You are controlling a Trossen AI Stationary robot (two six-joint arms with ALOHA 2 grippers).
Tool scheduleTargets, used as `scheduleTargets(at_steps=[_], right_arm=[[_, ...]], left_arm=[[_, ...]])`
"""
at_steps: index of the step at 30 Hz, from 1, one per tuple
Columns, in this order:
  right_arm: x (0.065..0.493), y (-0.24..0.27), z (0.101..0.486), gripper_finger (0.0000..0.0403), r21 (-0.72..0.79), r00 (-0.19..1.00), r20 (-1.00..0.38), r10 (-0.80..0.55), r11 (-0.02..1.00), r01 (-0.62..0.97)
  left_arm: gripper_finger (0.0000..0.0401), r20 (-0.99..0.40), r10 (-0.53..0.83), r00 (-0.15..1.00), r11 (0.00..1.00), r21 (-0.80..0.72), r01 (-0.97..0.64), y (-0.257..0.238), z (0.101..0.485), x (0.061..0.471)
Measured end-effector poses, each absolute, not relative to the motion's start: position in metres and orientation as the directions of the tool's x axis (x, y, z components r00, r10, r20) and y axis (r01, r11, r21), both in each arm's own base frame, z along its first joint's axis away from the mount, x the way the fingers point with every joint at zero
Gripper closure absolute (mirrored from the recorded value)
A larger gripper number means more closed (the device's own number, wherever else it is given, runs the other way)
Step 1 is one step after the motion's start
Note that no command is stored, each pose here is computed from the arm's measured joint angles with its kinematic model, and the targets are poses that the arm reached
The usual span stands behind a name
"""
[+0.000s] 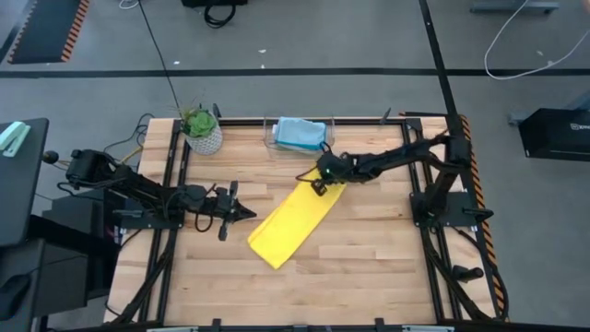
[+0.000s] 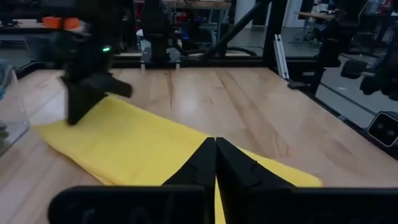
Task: Fold microfiber towels
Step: Fold the yellow microfiber cloth
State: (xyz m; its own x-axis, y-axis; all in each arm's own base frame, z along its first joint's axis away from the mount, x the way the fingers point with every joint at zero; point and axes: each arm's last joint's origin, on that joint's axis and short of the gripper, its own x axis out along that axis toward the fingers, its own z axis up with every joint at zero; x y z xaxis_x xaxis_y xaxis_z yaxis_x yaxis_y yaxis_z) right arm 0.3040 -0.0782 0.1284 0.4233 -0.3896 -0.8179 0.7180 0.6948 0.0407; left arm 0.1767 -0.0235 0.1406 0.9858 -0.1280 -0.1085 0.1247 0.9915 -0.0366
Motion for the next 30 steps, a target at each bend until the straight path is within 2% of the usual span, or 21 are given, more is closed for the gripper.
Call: scheduleTargets(at_steps=[3, 7, 11, 16, 19, 25, 27, 30], right_arm=[[0.312, -0.099, 0.125, 0.0399, 0.083, 0.508, -0.772, -0.382, 0.732, 0.677], [0.315, -0.111, 0.127, 0.0400, 0.061, 0.557, -0.741, -0.376, 0.788, 0.613], [0.324, -0.093, 0.154, 0.0400, 0.029, 0.639, -0.683, -0.354, 0.861, 0.508], [0.325, -0.051, 0.182, 0.0400, -0.006, 0.707, -0.629, -0.324, 0.911, 0.412], [0.324, -0.026, 0.188, 0.0399, -0.037, 0.717, -0.622, -0.315, 0.926, 0.375], [0.323, 0.008, 0.187, 0.0399, -0.039, 0.728, -0.629, -0.271, 0.947, 0.318], [0.322, 0.014, 0.186, 0.0399, -0.042, 0.729, -0.629, -0.272, 0.947, 0.317], [0.322, 0.021, 0.187, 0.0399, -0.062, 0.730, -0.620, -0.287, 0.946, 0.319]], left_arm=[[0.0387, -0.133, -0.127, 0.983, 0.992, -0.037, 0.124, -0.023, 0.138, 0.176], [0.0395, -0.248, -0.112, 0.962, 0.994, -0.035, 0.106, -0.022, 0.128, 0.175], [0.0385, -0.408, -0.090, 0.909, 0.996, -0.028, 0.086, -0.021, 0.118, 0.177], [0.0368, -0.491, -0.147, 0.859, 0.984, 0.014, 0.176, -0.036, 0.125, 0.187], [0.0333, -0.545, -0.188, 0.817, 0.972, 0.015, 0.234, -0.049, 0.132, 0.193], [0.0225, -0.693, -0.241, 0.679, 0.895, 0.112, 0.432, -0.077, 0.140, 0.196], [0.0194, -0.703, -0.215, 0.678, 0.865, 0.185, 0.466, -0.083, 0.137, 0.196], [0.0168, -0.723, -0.100, 0.683, 0.820, 0.329, 0.468, -0.085, 0.128, 0.197]])
